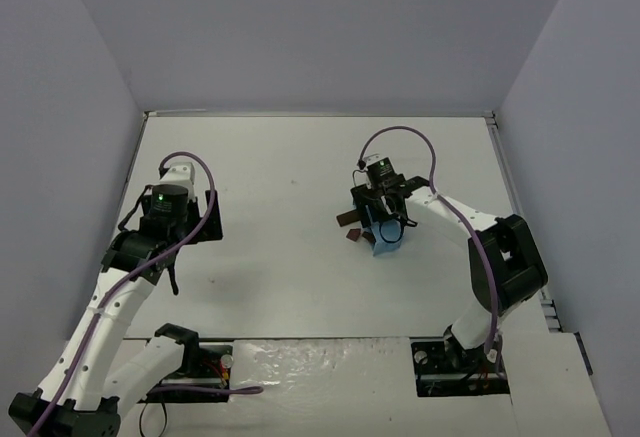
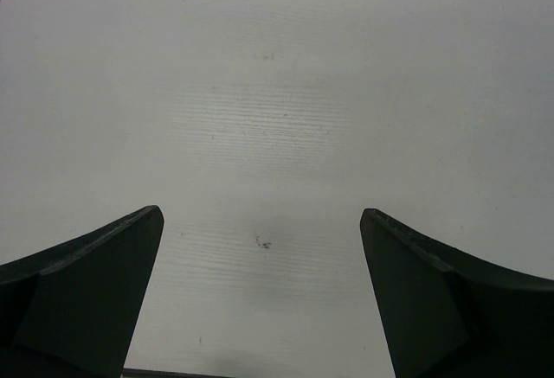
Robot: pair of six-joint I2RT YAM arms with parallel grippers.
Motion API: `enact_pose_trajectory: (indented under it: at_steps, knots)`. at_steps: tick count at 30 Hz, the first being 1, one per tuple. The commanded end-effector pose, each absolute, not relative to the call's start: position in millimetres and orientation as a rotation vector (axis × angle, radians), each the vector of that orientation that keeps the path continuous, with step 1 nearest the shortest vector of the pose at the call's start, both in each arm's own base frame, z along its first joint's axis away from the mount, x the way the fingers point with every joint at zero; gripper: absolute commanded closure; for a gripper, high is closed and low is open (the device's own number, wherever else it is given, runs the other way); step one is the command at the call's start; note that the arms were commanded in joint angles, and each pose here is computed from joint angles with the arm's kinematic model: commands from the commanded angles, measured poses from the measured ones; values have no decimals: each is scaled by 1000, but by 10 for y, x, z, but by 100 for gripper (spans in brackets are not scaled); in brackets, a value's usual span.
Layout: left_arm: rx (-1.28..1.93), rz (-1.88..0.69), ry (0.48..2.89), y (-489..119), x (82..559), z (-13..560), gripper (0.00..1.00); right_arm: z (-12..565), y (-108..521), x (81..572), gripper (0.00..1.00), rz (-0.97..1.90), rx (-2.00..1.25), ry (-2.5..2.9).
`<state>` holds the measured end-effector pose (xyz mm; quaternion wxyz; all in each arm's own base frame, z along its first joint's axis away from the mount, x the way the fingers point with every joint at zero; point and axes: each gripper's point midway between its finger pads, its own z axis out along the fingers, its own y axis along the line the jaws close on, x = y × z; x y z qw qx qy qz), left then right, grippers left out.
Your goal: Build the wood block tower
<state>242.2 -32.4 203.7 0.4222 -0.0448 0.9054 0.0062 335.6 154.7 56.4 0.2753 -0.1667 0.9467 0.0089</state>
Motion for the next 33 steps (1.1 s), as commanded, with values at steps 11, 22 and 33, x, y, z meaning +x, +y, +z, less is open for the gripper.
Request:
enact_pose_trajectory:
  at_steps: [11,22,33]
  knots:
    - [-136,-6,2214,-339,2464,2107,3,923,1846,3339,92,-233,-588,2336]
    - [-149,12,2214,-308,2460,2087,3,960,1929,3298,100,-459,-636,2266]
    - [-154,17,2223,-309,2472,2060,3,948,2030,3309,100,-483,-619,2269]
